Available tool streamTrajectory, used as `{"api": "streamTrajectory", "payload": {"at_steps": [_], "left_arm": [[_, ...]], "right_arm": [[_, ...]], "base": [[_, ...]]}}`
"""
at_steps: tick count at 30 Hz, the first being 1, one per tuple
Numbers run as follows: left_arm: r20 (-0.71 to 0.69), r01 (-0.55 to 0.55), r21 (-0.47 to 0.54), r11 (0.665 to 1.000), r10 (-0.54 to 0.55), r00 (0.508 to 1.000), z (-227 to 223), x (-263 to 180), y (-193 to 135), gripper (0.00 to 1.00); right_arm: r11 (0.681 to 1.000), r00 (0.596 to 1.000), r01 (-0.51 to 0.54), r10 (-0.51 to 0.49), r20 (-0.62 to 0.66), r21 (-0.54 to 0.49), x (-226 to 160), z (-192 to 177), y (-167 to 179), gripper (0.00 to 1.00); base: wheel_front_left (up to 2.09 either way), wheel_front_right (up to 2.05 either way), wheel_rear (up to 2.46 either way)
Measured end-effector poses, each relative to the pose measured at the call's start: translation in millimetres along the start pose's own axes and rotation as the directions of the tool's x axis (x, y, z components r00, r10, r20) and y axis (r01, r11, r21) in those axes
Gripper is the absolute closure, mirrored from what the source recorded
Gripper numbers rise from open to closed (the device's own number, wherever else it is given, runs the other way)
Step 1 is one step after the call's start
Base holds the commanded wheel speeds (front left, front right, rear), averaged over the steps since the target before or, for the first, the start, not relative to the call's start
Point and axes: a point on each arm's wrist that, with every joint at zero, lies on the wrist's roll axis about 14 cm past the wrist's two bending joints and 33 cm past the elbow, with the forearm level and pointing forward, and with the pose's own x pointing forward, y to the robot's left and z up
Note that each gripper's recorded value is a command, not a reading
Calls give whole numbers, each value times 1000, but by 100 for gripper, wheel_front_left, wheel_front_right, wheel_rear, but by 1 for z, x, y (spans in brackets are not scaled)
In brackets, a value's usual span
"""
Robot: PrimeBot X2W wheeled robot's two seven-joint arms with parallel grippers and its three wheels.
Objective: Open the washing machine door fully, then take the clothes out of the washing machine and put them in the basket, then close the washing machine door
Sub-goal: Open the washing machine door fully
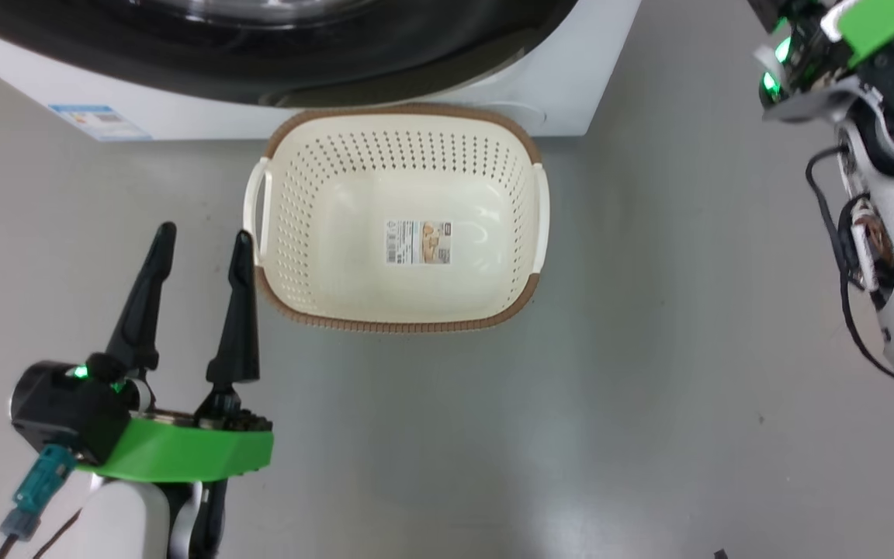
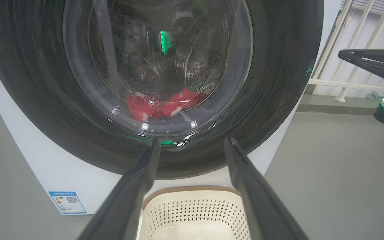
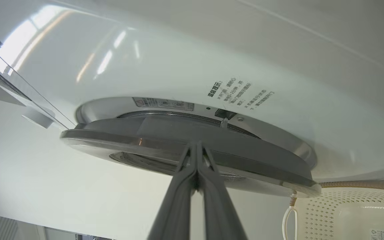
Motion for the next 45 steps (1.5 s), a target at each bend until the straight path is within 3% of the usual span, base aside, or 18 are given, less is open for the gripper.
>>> {"api": "streamTrajectory", "payload": {"at_steps": [20, 32, 45], "left_arm": [[-48, -37, 11, 999, 37, 998, -22, 7, 17, 0], [-73, -46, 13, 999, 47, 996, -30, 3, 21, 0], [-63, -44, 10, 999, 45, 997, -25, 3, 19, 0]], "right_arm": [[998, 987, -44, 50, -150, 46, 50, -19, -7, 100], [998, 983, -49, 54, -175, 34, 65, -19, -8, 100], [1000, 957, -20, 25, -289, 20, 59, -35, -7, 100]], "base": [[0, 0, 0], [0, 0, 0], [0, 0, 0]]}}
